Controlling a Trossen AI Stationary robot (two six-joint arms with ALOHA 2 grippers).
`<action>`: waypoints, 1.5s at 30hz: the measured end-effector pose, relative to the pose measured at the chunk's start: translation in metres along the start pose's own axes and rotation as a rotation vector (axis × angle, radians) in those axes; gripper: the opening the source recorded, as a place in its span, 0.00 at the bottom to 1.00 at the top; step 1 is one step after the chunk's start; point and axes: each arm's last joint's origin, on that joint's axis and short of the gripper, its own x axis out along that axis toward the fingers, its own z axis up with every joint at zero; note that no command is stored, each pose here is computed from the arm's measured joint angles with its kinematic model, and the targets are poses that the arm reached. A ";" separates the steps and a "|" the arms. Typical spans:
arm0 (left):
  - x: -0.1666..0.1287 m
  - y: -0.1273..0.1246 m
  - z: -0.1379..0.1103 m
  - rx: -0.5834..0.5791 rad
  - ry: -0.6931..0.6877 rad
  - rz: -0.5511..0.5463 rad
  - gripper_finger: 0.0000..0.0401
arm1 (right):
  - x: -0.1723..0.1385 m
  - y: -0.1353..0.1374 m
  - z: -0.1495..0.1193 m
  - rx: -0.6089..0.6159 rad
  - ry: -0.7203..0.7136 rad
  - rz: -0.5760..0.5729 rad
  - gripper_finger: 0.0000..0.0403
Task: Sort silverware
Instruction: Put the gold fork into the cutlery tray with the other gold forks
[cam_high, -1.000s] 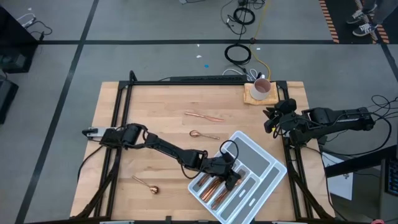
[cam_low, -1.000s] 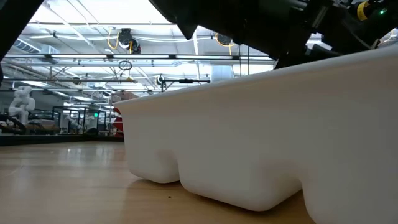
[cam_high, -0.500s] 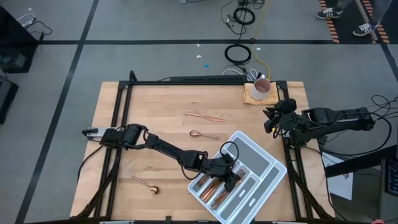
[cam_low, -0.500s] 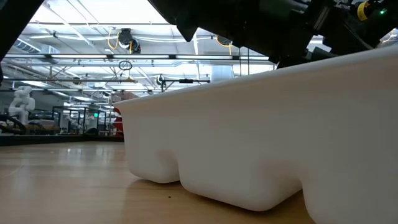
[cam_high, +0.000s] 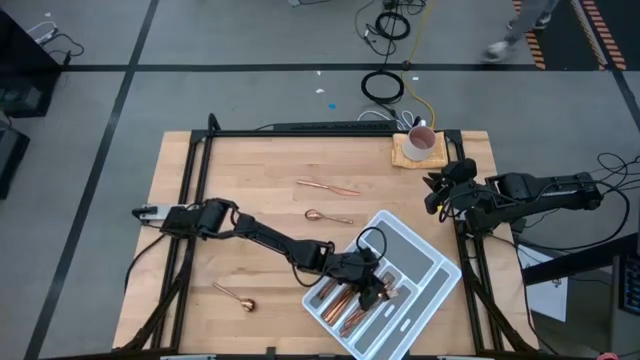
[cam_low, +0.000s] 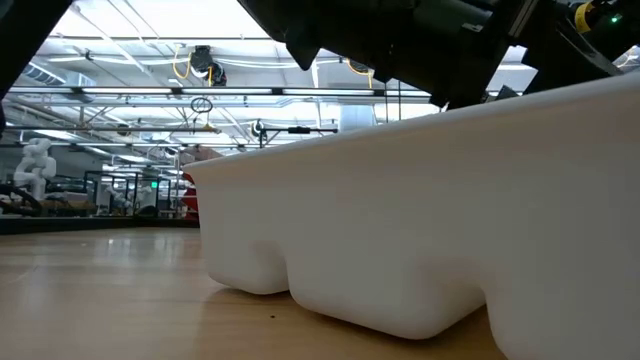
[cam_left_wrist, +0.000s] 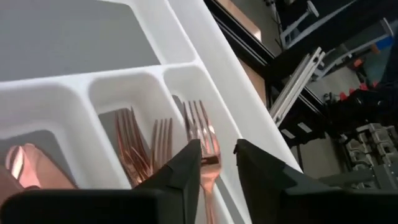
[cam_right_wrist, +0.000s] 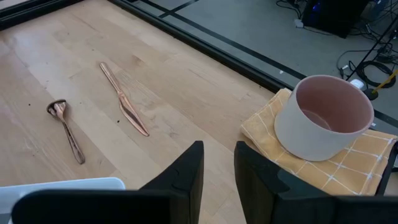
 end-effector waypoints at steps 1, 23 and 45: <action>0.000 0.001 0.001 -0.001 -0.003 0.003 0.28 | 0.000 0.000 0.000 0.000 0.000 0.000 0.20; -0.118 -0.008 0.114 0.047 0.084 -0.058 0.31 | 0.011 0.089 -0.040 -0.544 0.416 0.719 0.14; -0.224 -0.016 0.138 0.194 -0.063 0.517 0.31 | -0.045 0.192 -0.116 -0.805 0.528 0.909 0.00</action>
